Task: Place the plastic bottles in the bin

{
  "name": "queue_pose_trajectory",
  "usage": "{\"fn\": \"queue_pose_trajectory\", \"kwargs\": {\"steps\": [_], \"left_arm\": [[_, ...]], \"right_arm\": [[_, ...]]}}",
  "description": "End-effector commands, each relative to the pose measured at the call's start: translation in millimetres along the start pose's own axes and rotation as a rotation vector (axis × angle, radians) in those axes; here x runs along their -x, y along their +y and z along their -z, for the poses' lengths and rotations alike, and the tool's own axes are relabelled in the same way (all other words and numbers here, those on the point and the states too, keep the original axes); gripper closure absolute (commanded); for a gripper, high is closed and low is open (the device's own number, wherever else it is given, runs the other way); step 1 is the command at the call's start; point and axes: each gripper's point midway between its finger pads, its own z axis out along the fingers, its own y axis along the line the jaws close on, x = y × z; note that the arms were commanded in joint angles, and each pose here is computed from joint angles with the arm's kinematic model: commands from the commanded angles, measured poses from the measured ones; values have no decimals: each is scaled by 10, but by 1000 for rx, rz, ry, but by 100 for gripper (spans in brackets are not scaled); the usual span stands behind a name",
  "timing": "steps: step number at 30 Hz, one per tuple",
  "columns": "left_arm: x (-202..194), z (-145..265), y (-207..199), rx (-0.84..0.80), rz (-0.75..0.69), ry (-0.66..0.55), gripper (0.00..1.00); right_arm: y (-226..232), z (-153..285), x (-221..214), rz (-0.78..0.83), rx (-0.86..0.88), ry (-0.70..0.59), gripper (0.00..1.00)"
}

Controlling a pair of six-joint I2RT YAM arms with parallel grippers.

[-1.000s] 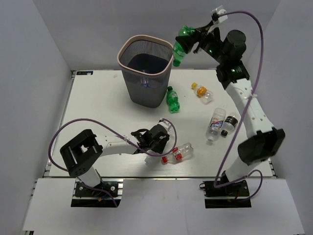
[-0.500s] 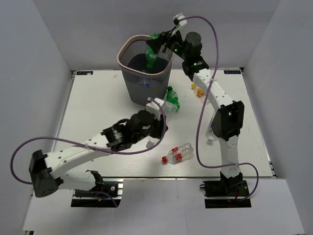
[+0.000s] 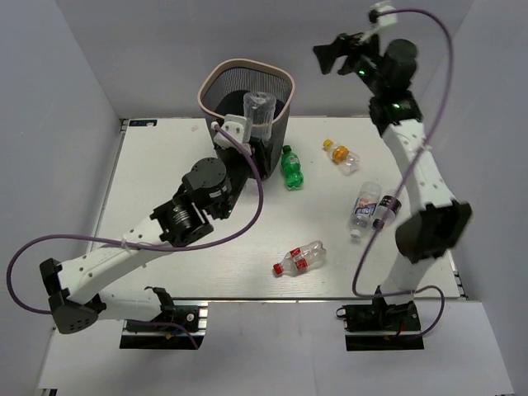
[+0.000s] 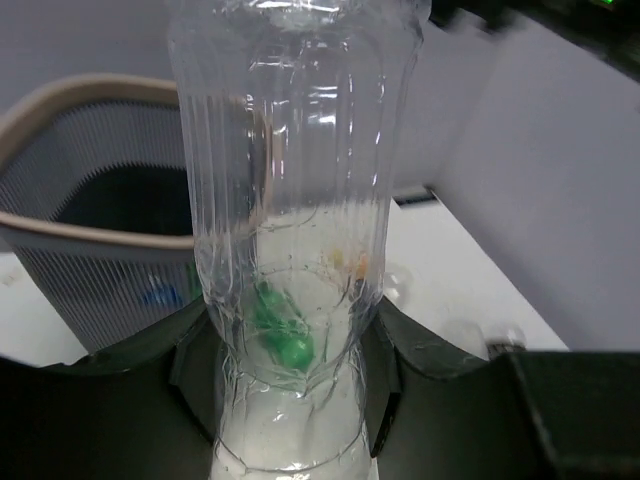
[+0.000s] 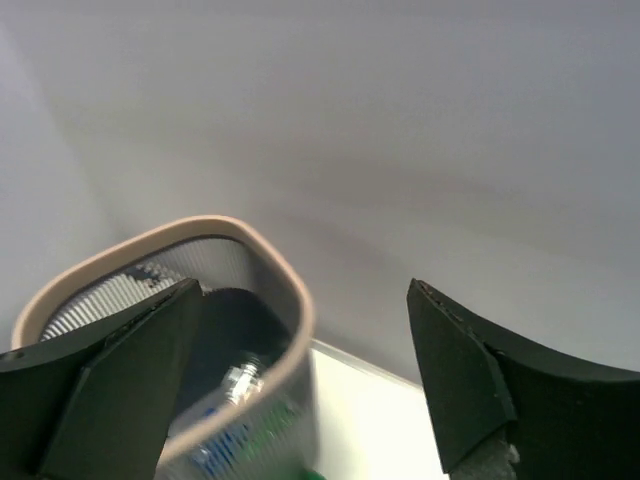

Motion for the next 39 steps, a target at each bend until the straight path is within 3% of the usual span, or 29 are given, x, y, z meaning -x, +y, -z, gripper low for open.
{"fn": "queue_pose_trajectory", "kwargs": {"steps": [1,2,3,4,5,6,8,10,11,12,16,17,19,21,22,23,24,28,31,33,35,37,39], "left_arm": [[558,-247,235,201,-3,-208,88],[671,-317,298,249,20,-260,88],[663,-471,273,275,-7,-265,88],[701,-553,338,312,-7,-282,87],[747,-629,361,334,-2,-301,87],[979,-666,391,356,38,-360,84],[923,-960,464,401,22,-363,79],[1175,-1119,606,448,37,-405,75],[1003,-1344,618,466,5,-372,75],[1219,-1390,645,470,25,-411,74],[1145,-1820,947,542,-18,-385,71],[1328,-1842,1055,554,-12,-417,70],[991,-2113,1162,574,-75,-333,59],[883,-2227,1209,550,-90,-302,40],[784,-2280,1250,534,-107,-270,31],[663,-2312,1305,527,-110,-241,7],[564,-2339,1300,518,-125,-215,0],[492,-2280,1291,469,-150,-158,0],[682,-2108,1087,365,-245,-160,0],[804,-1957,705,179,-247,-153,0],[653,-1809,356,-20,-232,-74,0],[456,-1527,137,-162,-194,27,0],[-61,-1247,-253,-363,-132,168,0]], "right_arm": [[-279,547,208,122,-181,26,12],[-377,777,219,149,-208,48,35],[-443,889,-113,138,-218,147,52],[-507,1029,-420,141,-229,244,75],[-495,1219,-413,143,-246,277,100],[-560,1391,-700,144,-248,373,100],[-491,1665,-1014,100,-215,486,100],[-384,2017,-1380,44,-169,610,74],[-321,2098,-1390,41,-157,619,59],[-288,2216,-1584,8,-150,665,53],[-114,2628,-1841,-25,-124,711,45],[-108,2696,-1934,-30,-125,728,40],[-73,2819,-1975,-30,-130,736,30],[-51,2881,-2000,-38,-128,750,10],[-50,2897,-2009,-54,-134,756,10],[-44,2923,-2038,-72,-139,767,10],[-61,2932,-2041,-73,-150,770,10],[-245,3042,-2296,-120,-269,872,10],[-357,3151,-2506,-150,-342,948,12],[-442,3233,-2627,-161,-399,998,14],[-503,3312,-2703,-166,-452,1031,15],[-524,3343,-2806,-180,-469,1065,15],[-620,3445,-2891,-214,-513,1096,15]]}}
